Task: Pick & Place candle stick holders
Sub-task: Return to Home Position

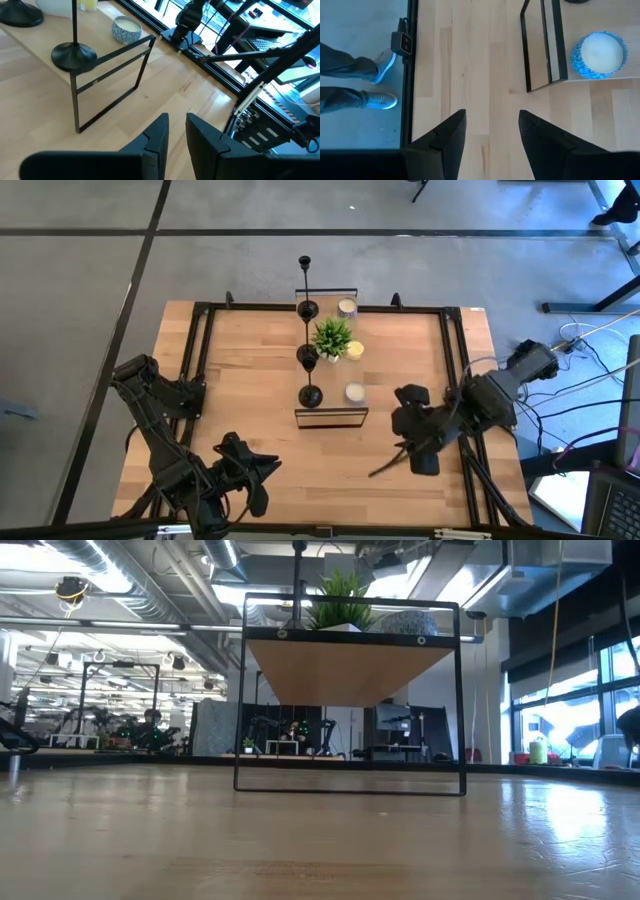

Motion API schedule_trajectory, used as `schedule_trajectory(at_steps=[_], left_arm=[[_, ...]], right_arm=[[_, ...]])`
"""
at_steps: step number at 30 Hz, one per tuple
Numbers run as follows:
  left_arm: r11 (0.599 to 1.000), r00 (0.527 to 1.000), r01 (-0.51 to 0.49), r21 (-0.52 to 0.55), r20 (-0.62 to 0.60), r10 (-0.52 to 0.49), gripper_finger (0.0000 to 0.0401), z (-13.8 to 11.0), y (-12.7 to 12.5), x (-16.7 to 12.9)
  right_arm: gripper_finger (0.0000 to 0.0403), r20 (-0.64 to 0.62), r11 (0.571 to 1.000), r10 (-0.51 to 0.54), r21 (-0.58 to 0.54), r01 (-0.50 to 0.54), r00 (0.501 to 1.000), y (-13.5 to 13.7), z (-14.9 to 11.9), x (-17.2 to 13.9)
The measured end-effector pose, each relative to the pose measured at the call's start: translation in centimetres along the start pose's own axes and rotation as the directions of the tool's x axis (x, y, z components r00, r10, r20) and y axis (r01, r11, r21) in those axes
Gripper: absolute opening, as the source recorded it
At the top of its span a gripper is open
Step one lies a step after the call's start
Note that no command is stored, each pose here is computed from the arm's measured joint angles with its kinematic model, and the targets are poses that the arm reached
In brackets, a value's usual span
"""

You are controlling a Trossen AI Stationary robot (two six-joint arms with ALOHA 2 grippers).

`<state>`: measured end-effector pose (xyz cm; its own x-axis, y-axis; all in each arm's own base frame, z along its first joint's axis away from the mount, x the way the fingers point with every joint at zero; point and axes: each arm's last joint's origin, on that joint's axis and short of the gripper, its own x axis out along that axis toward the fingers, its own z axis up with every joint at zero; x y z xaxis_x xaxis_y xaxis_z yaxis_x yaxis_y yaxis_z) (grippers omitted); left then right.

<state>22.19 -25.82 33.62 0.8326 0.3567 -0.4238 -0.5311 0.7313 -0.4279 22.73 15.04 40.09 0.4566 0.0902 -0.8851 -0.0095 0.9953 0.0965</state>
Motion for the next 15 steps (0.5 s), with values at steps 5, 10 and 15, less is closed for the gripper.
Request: schedule_trajectory(at_steps=[5,10,15], left_arm=[[1.0,1.0,0.002,-0.006,0.0,-0.002,0.0061,0.0,0.0,0.0],[1.0,1.0,0.0,-0.014,-0.009,0.0,0.0061,0.0,0.0,0.1],[1.0,1.0,0.0,-0.021,-0.012,0.0,0.0061,0.0,0.0,0.1]], right_arm=[[0.0185,0.042,0.999,-0.042,0.016,0.041,0.998,1.1,-0.7,-0.3],[0.0185,0.108,0.994,-0.105,0.035,0.102,0.989,1.9,-1.3,-0.5],[0.0174,0.134,0.981,-0.189,0.075,0.181,0.973,2.4,-2.2,0.8]])
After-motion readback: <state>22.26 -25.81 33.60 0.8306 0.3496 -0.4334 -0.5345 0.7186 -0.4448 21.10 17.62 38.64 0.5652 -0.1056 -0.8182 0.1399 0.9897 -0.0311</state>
